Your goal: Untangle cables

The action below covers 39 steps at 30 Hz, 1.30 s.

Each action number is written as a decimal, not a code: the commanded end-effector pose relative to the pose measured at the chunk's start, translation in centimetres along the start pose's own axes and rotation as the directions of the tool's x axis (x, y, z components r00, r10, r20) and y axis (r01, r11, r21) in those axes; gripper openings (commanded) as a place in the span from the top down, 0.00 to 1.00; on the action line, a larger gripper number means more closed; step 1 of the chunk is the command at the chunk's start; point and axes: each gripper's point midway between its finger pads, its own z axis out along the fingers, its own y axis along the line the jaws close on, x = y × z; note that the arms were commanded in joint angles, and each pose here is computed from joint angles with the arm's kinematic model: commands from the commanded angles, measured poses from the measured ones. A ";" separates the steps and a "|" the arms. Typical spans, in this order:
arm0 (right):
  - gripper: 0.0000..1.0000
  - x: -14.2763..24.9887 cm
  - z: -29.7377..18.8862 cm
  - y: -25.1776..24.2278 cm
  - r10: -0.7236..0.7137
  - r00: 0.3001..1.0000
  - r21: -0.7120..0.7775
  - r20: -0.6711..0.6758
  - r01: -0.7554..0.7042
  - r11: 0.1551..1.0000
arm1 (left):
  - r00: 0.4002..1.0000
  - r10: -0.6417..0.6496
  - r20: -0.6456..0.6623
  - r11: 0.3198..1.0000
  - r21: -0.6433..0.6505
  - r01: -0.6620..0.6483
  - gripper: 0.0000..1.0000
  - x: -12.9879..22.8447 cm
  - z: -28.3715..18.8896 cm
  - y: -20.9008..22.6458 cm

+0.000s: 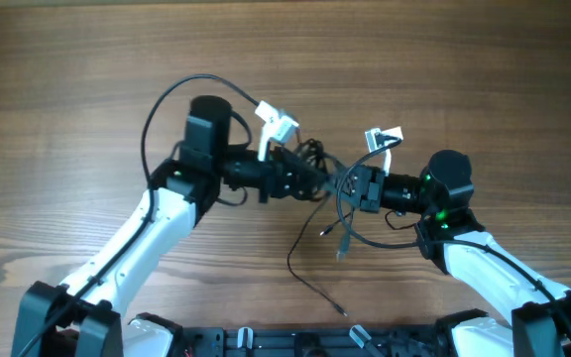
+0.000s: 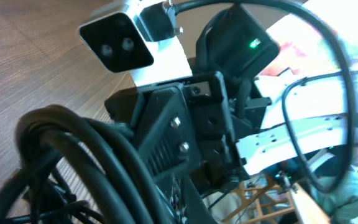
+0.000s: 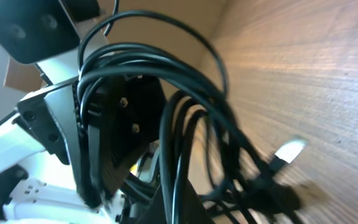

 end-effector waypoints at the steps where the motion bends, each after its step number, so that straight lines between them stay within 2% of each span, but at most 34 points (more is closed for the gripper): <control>1: 0.96 0.4 -0.2 0.9 -0.024 0.999 -0.034 -0.036 0.023 0.999 | 0.999 0.030 0.032 0.997 -0.066 -0.028 0.96 -1.2 1.6 -0.5; 5: 0.96 1.3 -0.2 -0.5 -0.022 0.998 0.003 -0.059 0.022 1.000 | 0.994 0.048 0.101 0.997 -0.073 -0.040 0.96 -3.3 1.5 -0.9; 7: 0.95 1.2 -0.2 -0.7 -0.029 0.998 0.013 -0.055 0.030 0.999 | 0.994 0.014 0.110 0.997 -0.080 -0.005 0.96 -3.4 1.1 -0.5; 8: 0.92 1.1 -0.2 -0.7 -0.034 0.998 0.015 -0.048 0.035 0.999 | 0.994 -0.004 0.109 0.996 -0.083 0.013 0.96 -3.3 1.0 -0.4; 9: 0.83 0.9 -0.2 -0.6 -0.046 0.998 0.015 -0.040 0.046 0.999 | 0.994 -0.024 0.109 0.996 -0.083 0.033 0.96 -3.3 1.0 -0.3; 11: 0.74 0.4 -0.3 -0.3 -0.073 0.997 0.007 -0.024 0.073 0.997 | 0.993 -0.045 0.109 0.995 -0.082 0.054 0.96 -3.2 1.0 -0.3; 13: 0.50 -0.1 -0.4 0.1 -0.088 0.996 -0.001 -0.005 0.088 0.996 | 0.993 -0.050 0.109 0.995 -0.082 0.059 0.96 -3.2 1.0 -0.2; 14: 0.27 -0.6 -0.8 0.1 -0.088 0.996 0.001 0.012 0.088 0.996 | 0.991 -0.074 0.115 0.993 -0.084 0.084 0.96 -3.3 0.9 -0.2; 15: 0.00 -1.3 -1.4 -0.2 -0.073 0.997 0.011 0.035 0.073 0.997 | 0.983 -0.119 0.137 0.985 -0.108 0.134 0.96 -3.5 0.9 0.4; 18: 0.00 -2.5 -3.2 -0.8 -0.067 0.995 0.026 0.074 0.065 0.998 | 0.958 -0.201 0.203 0.958 -0.165 0.236 0.96 -4.2 0.5 1.8; 23: 0.00 -4.4 -6.8 -2.6 0.009 0.987 0.071 0.162 -0.020 0.997 | 0.872 -0.321 0.371 0.870 -0.248 0.426 0.96 -5.6 -0.7 4.7; 27: 0.00 -3.8 -7.3 -4.6 0.138 0.973 0.112 0.187 -0.161 0.981 | 0.767 -0.403 0.500 0.782 -0.248 0.572 0.96 -6.4 -1.8 6.4; 29: 0.00 -3.3 -7.7 -7.2 0.259 0.933 0.185 0.248 -0.308 0.933 | 0.711 -0.436 0.552 0.740 -0.230 0.632 0.96 -6.7 -2.3 7.1; 31: 0.00 -2.0 -8.4 -10.0 0.373 0.873 0.263 0.313 -0.457 0.849 | 0.626 -0.473 0.620 0.680 -0.195 0.707 0.96 -7.0 -3.0 7.9; 32: 0.00 -1.2 -8.5 -10.5 0.400 0.862 0.281 0.312 -0.486 0.828 | 0.582 -0.487 0.652 0.649 -0.176 0.740 0.96 -7.2 -3.4 8.3; 37: 0.00 0.6 -8.0 -9.9 0.438 0.869 0.263 0.232 -0.490 0.831 | 0.288 -0.480 0.829 0.404 -0.083 0.911 0.96 -5.6 -6.5 12.0; 39: 0.00 0.8 -7.8 -9.1 0.443 0.874 0.234 0.199 -0.481 0.845 | 0.145 -0.443 0.885 0.279 -0.018 0.960 0.96 -4.1 -8.0 13.4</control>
